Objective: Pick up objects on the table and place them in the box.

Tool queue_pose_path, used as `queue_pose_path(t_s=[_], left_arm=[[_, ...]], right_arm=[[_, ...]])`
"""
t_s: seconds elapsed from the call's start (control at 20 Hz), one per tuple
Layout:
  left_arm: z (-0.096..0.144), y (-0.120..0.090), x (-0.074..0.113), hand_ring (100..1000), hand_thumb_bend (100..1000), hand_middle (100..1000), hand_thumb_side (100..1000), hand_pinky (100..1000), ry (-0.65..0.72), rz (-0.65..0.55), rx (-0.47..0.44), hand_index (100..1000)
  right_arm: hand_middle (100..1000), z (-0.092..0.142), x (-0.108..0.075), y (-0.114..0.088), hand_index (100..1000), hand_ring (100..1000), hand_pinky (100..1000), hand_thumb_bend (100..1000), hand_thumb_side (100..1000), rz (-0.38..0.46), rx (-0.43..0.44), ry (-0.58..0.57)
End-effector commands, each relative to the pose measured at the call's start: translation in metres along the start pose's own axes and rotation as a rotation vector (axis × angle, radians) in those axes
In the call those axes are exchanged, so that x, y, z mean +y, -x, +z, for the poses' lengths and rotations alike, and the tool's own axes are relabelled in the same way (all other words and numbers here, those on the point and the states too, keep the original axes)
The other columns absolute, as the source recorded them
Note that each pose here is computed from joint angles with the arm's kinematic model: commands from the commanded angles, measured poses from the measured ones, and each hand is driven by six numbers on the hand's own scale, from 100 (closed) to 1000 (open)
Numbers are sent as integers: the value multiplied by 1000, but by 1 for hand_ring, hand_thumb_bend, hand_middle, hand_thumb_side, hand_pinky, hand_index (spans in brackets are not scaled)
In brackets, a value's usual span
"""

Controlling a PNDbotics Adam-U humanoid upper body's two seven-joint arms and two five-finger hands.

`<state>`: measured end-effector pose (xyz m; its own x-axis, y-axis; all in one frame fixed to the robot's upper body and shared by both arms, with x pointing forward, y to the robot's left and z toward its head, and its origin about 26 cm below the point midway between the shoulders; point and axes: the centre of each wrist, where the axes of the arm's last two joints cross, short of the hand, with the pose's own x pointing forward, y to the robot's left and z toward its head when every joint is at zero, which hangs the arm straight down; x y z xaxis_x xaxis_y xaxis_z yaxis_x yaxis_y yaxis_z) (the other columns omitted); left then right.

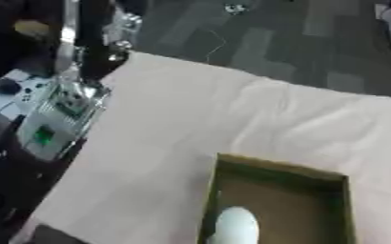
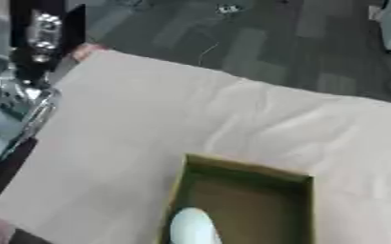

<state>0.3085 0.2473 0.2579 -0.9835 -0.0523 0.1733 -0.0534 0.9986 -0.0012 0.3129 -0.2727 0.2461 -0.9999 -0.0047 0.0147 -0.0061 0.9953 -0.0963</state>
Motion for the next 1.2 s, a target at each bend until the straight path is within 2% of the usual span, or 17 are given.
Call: queue_pose_path(t_s=[0.05, 0.4, 1.2], left_arm=[[-9, -3, -11, 613, 330, 735, 573, 674, -9, 96, -82, 797], [-9, -4, -20, 652, 293, 762, 598, 692, 117, 107, -21, 820], [-10, -4, -19, 653, 269, 764, 617, 682, 139, 121, 4, 837]], right_arm=[[306, -2, -13, -2, 377, 368, 470, 100, 967, 42, -10, -61], [306, 9, -21, 7, 376, 368, 470, 100, 968, 37, -7, -97], [305, 5, -19, 7, 375, 366, 467, 100, 967, 19, -35, -93]])
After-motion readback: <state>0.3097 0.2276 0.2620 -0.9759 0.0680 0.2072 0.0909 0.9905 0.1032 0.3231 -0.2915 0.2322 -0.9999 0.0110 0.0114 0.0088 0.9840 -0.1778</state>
